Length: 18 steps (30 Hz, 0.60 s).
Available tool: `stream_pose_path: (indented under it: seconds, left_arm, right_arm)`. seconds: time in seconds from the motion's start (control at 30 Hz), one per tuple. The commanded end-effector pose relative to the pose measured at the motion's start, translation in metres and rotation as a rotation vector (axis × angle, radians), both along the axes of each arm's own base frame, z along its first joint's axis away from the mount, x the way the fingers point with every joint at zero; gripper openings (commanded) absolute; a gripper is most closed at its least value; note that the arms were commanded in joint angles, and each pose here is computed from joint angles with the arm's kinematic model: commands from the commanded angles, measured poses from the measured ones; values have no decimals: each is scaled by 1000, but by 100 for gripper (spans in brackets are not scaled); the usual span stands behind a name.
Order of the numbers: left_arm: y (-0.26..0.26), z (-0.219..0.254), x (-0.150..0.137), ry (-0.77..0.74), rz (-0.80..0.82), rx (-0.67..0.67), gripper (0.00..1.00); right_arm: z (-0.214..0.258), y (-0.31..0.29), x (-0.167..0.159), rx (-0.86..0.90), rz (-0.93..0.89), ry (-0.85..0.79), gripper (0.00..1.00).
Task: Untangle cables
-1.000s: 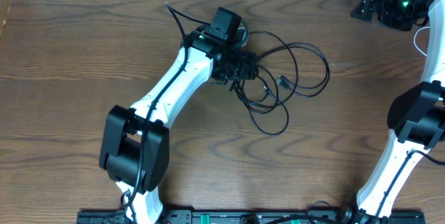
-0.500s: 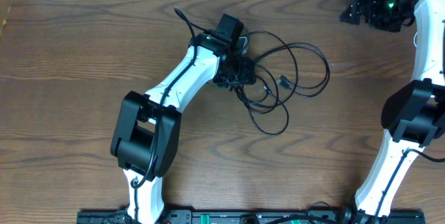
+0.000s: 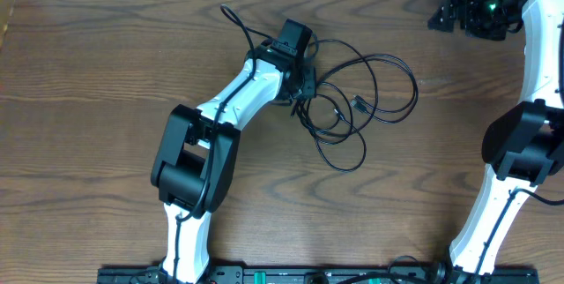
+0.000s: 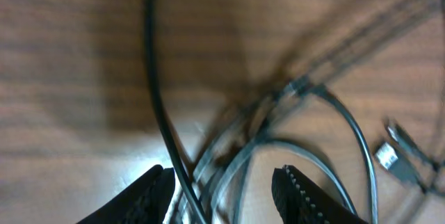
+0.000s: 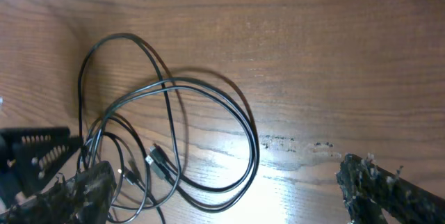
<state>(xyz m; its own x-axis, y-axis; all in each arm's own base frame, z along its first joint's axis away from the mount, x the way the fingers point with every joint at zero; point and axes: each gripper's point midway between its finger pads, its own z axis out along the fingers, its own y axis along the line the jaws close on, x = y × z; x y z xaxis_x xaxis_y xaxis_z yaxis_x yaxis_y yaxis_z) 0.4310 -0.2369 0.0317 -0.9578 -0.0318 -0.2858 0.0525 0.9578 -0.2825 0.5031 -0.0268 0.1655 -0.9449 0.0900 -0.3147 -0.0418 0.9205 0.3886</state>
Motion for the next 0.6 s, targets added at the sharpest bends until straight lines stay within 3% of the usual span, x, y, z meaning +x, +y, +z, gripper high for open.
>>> stream_pose_path:
  seconds: [0.0, 0.4, 0.57]
  left_arm:
    - [11, -16, 7, -11, 72, 58, 49]
    - [12, -29, 8, 1, 84, 67, 30]
    - [22, -35, 7, 10, 166, 95, 25]
  right_arm:
    - [-3, 5, -2, -1, 22, 7, 99]
    - [-3, 5, -3, 0, 22, 12, 99]
    - [-3, 5, -3, 0, 22, 14, 99]
